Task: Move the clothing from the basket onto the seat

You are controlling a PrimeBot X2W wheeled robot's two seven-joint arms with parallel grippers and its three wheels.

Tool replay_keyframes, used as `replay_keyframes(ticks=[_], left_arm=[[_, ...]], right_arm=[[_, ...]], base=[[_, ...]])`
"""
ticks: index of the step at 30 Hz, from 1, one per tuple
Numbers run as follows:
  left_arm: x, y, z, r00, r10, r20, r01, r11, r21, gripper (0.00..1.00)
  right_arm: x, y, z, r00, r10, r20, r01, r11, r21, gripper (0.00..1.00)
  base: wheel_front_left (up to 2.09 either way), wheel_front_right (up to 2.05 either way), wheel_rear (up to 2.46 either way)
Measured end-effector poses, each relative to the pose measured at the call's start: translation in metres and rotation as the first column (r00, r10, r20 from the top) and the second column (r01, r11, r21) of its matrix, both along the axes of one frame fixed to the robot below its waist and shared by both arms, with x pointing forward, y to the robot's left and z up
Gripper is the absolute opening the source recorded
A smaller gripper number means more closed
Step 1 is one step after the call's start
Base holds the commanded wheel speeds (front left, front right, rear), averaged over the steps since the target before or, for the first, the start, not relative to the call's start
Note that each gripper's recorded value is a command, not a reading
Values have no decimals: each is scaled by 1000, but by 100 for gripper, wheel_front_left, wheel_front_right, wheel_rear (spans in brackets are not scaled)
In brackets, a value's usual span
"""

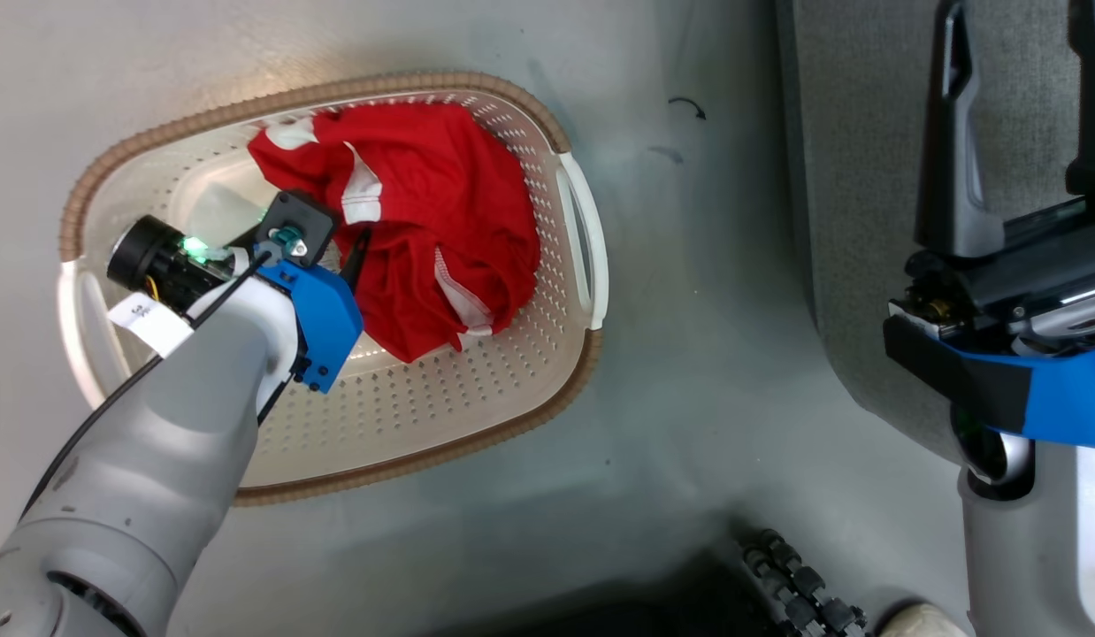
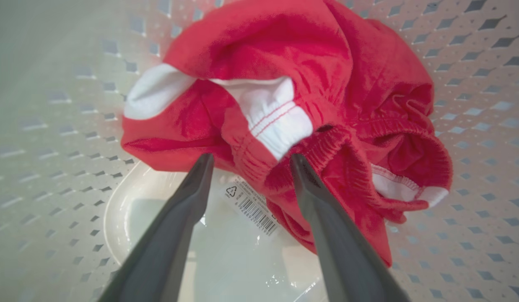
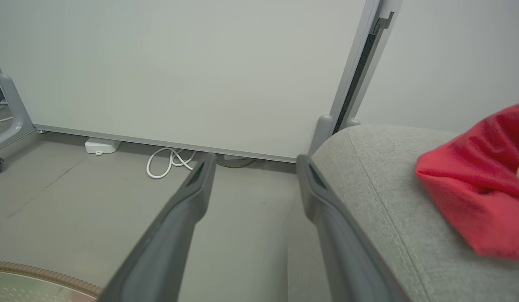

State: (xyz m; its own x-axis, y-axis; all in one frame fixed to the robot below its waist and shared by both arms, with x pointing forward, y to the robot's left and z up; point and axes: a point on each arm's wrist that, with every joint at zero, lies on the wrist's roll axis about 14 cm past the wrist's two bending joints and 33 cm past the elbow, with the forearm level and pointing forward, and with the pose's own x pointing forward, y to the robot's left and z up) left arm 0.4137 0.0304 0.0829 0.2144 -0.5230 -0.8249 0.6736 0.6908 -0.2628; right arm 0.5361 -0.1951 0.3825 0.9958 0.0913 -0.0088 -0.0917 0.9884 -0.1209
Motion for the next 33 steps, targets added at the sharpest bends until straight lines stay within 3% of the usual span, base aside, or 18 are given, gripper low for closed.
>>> replay_keyframes(ticks=[15, 16, 17, 33], left_arm=[[1, -17, -29, 999, -12, -53, 12, 1000, -6, 100], [0, -17, -29, 998, -21, -58, 21, 1000, 2, 94], [-1, -16, -30, 998, -25, -63, 25, 1000, 8, 0], [26, -25, -4, 998, 45, 34, -42, 996, -84, 0]], right_arm=[[-15, -19, -18, 997, -47, -55, 45, 998, -39, 100], [-16, -20, -18, 997, -48, -55, 46, 998, -42, 100], [-16, -20, -18, 997, -49, -55, 46, 998, -44, 100], [-10, -16, -15, 998, -49, -38, 48, 999, -10, 100]], base=[[0, 0, 0], [0, 0, 0], [0, 0, 0], [0, 0, 0]])
